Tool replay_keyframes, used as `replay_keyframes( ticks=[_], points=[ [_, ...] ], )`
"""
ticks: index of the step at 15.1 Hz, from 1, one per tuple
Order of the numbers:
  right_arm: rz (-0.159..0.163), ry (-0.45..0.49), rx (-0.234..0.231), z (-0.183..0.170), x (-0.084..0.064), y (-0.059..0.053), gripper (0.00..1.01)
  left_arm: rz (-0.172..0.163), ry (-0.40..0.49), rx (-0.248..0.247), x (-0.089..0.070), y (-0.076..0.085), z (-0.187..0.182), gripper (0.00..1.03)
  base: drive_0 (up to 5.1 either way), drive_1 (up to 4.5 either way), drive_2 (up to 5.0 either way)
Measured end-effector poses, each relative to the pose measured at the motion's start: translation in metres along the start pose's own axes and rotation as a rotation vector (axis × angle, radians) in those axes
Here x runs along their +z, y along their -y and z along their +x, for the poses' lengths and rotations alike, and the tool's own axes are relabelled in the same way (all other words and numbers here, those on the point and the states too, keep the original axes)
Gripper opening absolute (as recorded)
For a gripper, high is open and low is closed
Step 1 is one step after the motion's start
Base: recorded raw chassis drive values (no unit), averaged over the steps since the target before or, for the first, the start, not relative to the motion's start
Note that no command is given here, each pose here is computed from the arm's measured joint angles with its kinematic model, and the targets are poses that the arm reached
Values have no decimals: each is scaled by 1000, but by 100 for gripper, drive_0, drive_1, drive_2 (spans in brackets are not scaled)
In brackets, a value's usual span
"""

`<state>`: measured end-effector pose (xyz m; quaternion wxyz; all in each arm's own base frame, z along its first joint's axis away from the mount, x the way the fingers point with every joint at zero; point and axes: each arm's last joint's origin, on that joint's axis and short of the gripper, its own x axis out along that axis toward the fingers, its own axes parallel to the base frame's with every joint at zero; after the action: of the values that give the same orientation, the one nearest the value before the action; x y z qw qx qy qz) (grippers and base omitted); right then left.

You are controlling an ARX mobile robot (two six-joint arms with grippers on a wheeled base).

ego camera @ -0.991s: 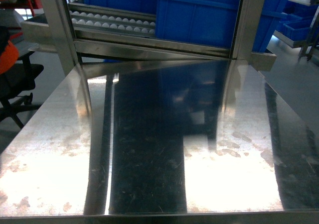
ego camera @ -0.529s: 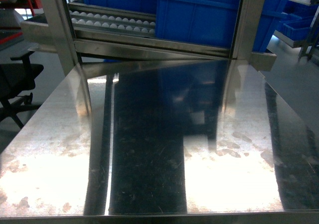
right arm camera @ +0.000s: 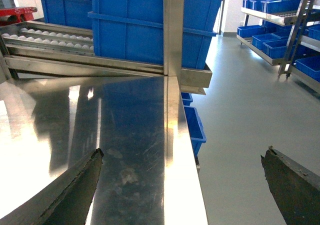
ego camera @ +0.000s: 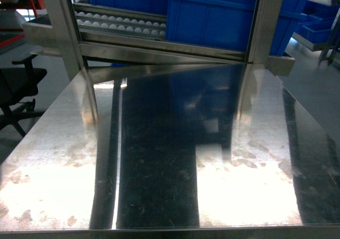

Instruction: Pick capacitor and pack into box

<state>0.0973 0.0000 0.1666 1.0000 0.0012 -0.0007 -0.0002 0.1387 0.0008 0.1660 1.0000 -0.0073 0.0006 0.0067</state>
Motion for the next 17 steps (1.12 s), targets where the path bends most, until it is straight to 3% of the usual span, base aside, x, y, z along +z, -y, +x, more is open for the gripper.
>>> replay_keyframes(
  ticks=[17],
  points=[
    [0, 0, 0, 0, 0, 0, 98, 0, 12, -14, 5, 1, -28, 44, 0, 0, 0]
  ],
)
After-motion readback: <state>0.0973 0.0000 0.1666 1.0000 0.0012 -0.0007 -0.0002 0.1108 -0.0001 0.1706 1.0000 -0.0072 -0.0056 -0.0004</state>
